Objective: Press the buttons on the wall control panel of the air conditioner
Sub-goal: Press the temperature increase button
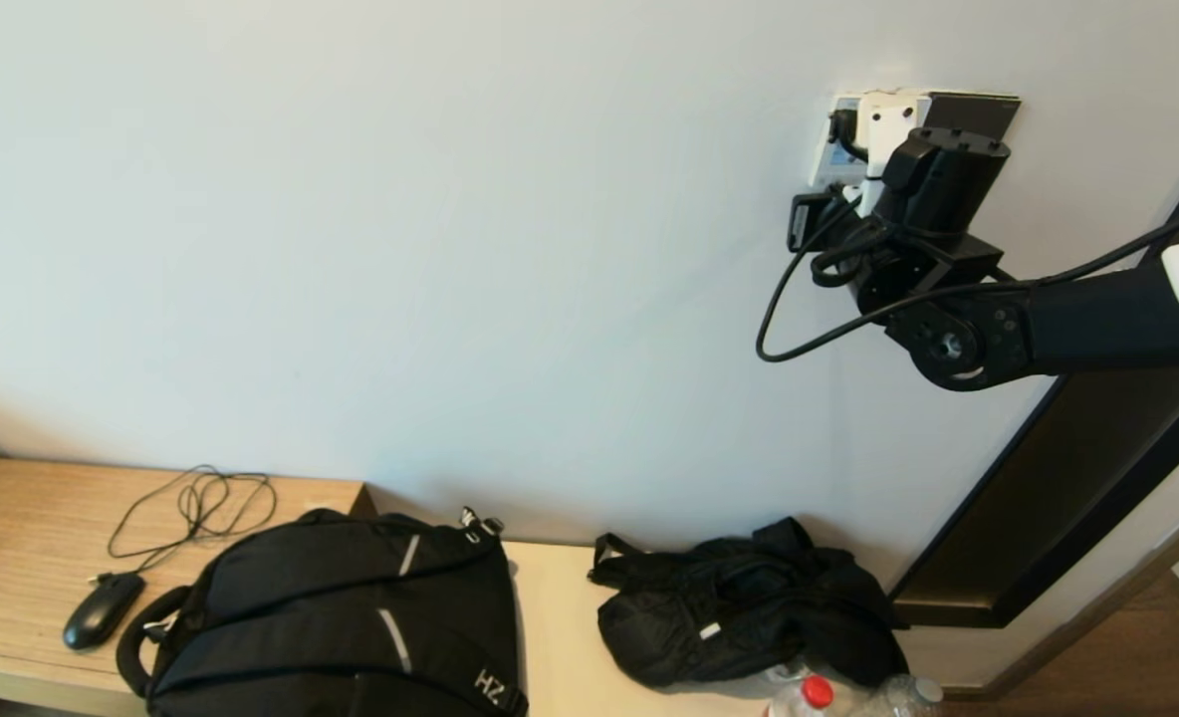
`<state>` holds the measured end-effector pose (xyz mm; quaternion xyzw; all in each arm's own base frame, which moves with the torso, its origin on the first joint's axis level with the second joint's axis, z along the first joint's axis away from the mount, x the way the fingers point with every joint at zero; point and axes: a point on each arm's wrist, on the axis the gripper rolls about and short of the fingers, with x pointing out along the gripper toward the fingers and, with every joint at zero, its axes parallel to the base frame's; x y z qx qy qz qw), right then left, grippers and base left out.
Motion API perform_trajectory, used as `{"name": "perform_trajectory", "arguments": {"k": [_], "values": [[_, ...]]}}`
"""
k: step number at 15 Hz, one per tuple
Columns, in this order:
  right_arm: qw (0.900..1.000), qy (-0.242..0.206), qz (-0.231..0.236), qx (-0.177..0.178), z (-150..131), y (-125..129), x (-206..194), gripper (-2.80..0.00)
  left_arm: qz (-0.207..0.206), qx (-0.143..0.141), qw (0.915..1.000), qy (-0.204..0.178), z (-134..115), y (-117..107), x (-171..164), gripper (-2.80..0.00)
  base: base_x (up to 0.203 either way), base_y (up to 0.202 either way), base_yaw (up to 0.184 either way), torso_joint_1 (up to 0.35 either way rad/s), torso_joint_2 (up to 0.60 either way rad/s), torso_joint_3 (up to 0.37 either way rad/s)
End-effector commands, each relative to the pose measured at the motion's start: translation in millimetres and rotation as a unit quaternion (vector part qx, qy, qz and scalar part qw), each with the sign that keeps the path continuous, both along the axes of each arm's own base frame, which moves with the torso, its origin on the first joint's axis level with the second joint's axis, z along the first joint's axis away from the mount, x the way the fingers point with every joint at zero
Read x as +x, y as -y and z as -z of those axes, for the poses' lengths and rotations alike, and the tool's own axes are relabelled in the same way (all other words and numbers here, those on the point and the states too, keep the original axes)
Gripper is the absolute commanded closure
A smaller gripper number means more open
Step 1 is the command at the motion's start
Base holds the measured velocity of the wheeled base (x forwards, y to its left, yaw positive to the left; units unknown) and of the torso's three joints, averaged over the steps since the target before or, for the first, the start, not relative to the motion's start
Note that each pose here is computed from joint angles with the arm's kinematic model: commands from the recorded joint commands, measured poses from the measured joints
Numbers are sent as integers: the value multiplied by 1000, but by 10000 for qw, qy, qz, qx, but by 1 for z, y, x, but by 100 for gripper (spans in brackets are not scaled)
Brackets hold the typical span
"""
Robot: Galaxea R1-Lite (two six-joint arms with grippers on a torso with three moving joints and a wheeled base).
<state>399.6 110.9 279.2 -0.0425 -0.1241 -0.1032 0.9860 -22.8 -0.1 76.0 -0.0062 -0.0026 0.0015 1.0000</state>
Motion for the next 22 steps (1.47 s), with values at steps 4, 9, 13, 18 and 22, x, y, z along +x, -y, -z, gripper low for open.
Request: {"name": "perform_trajectory", "arguments": {"k": [4, 9, 13, 18, 22], "values": [[10000, 51, 11, 21, -7, 3, -11, 0, 0, 0, 10000, 5, 0, 0, 0, 0, 0, 0, 0, 0, 0, 0], [10000, 22, 20, 5, -6, 4, -12, 0, 0, 0, 10000, -3, 0, 0, 0, 0, 0, 0, 0, 0, 0, 0], [10000, -7, 36, -11, -4, 7, -9, 0, 0, 0, 10000, 2, 0, 0, 0, 0, 0, 0, 0, 0, 0, 0], [10000, -37, 30, -24, -1, 6, -6, 0, 0, 0, 10000, 3, 0, 0, 0, 0, 0, 0, 0, 0, 0, 0], [10000, -41, 53, -23, 0, 7, -3, 0, 0, 0, 10000, 2, 0, 0, 0, 0, 0, 0, 0, 0, 0, 0]]}}
